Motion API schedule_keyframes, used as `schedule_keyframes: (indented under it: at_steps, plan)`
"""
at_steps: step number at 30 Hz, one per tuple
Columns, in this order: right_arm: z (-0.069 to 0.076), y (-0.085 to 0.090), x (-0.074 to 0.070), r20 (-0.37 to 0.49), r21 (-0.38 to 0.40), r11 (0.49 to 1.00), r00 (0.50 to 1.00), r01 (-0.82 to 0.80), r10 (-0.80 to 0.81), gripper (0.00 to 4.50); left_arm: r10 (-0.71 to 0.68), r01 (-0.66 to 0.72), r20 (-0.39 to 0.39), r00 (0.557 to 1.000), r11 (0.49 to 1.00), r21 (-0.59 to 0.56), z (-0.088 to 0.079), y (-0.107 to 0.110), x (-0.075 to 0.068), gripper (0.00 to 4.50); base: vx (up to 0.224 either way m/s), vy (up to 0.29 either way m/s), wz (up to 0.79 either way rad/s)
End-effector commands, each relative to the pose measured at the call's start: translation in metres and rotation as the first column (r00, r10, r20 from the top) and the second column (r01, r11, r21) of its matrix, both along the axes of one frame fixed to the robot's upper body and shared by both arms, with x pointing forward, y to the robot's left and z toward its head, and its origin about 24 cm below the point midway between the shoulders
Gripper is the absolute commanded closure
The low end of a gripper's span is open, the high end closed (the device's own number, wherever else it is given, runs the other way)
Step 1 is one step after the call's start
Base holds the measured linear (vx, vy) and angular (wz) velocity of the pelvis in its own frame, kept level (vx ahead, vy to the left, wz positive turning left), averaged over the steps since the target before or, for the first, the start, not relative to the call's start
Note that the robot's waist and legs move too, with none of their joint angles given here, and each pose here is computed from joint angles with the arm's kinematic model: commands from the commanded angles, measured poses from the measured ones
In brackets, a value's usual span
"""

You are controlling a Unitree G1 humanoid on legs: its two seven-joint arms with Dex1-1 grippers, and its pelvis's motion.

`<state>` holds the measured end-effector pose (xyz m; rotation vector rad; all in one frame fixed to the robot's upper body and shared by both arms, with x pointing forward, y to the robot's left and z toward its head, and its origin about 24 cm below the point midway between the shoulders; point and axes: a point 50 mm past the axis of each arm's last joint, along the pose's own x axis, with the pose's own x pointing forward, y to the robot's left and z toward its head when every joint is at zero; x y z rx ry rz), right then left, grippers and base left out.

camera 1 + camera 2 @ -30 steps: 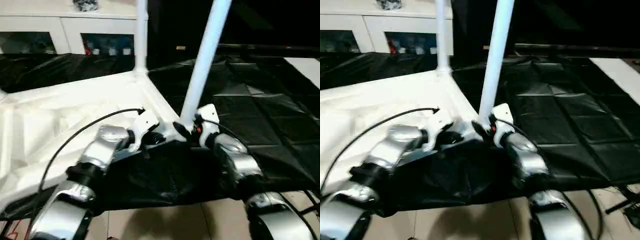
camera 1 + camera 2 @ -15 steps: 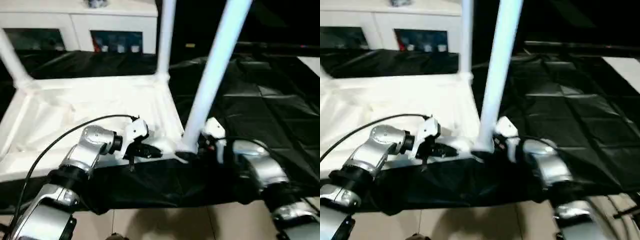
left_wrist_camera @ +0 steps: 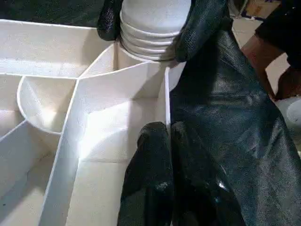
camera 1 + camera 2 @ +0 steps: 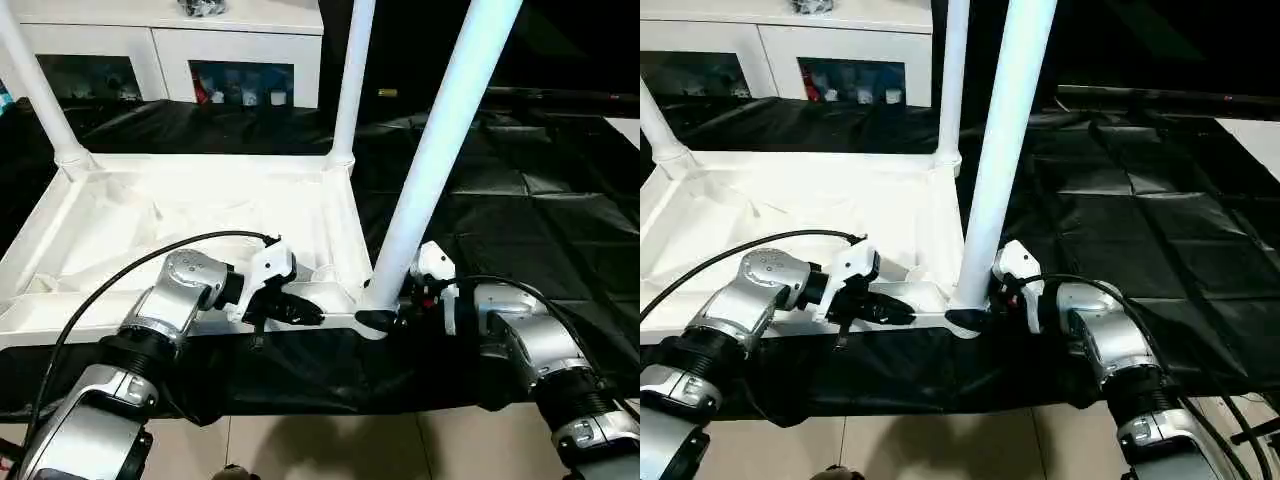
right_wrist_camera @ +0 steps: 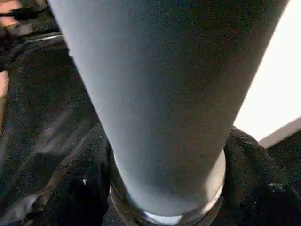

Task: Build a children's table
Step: Rotate leg to tighten

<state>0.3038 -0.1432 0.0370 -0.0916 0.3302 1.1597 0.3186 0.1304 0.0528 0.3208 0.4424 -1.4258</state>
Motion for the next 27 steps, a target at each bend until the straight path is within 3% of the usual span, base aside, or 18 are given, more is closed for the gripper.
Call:
schedule_keyframes:
  at_steps: [1, 4, 7, 8, 11, 13, 18, 22, 27]
  plan:
    - [-0.002, 0.012, 0.010, 0.046, 0.024, 0.991, 0.990, 0.132, -0.133, 1.75, 0.104, -0.103, 0.043, 0.994, 0.994, -0.035, 0.001, -0.016, 0.010, 4.50, 0.000, 0.000, 0.00]
    - [-0.010, 0.016, 0.023, 0.027, 0.019, 0.932, 0.932, 0.362, -0.362, 1.76, 0.202, -0.199, 0.059, 0.978, 0.978, -0.058, 0.002, -0.026, 0.016, 4.50, 0.000, 0.000, 0.00]
    - [-0.013, 0.022, 0.025, 0.000, 0.035, 0.911, 0.912, 0.410, -0.410, 1.76, 0.216, -0.212, 0.072, 0.974, 0.976, -0.057, 0.001, -0.034, 0.017, 4.50, 0.000, 0.000, 0.00]
    - [-0.017, 0.034, 0.029, -0.030, 0.038, 0.868, 0.869, 0.495, -0.494, 1.76, 0.217, -0.213, 0.080, 0.973, 0.975, -0.062, 0.000, -0.048, 0.015, 4.50, 0.000, 0.000, 0.00]
    - [-0.018, 0.042, 0.031, -0.049, 0.040, 0.848, 0.849, 0.529, -0.527, 1.76, 0.210, -0.204, 0.081, 0.974, 0.976, -0.075, 0.000, -0.057, 0.013, 4.50, 0.000, 0.000, 0.00]
    - [-0.015, 0.056, 0.030, -0.070, 0.096, 0.866, 0.871, 0.492, -0.487, 1.06, 0.173, -0.166, 0.079, 0.982, 0.981, -0.097, 0.000, -0.066, 0.009, 4.50, 0.000, 0.000, 0.00]
    - [-0.011, 0.055, 0.030, -0.070, 0.111, 0.893, 0.900, 0.436, -0.430, 0.62, 0.124, -0.116, 0.073, 0.990, 0.988, -0.100, -0.002, -0.065, 0.004, 4.50, 0.000, 0.000, 0.00]
    - [-0.003, 0.043, 0.021, -0.025, 0.111, 0.966, 0.972, 0.235, -0.234, 0.58, 0.044, -0.040, 0.042, 0.998, 0.995, -0.088, -0.003, -0.055, -0.002, 4.50, 0.000, 0.000, 0.00]
    - [-0.001, 0.025, 0.010, -0.037, 0.093, 0.992, 0.996, 0.088, -0.085, 0.58, -0.010, 0.012, 0.031, 0.999, 0.998, -0.066, -0.003, -0.041, -0.003, 4.50, 0.000, 0.000, 0.00]
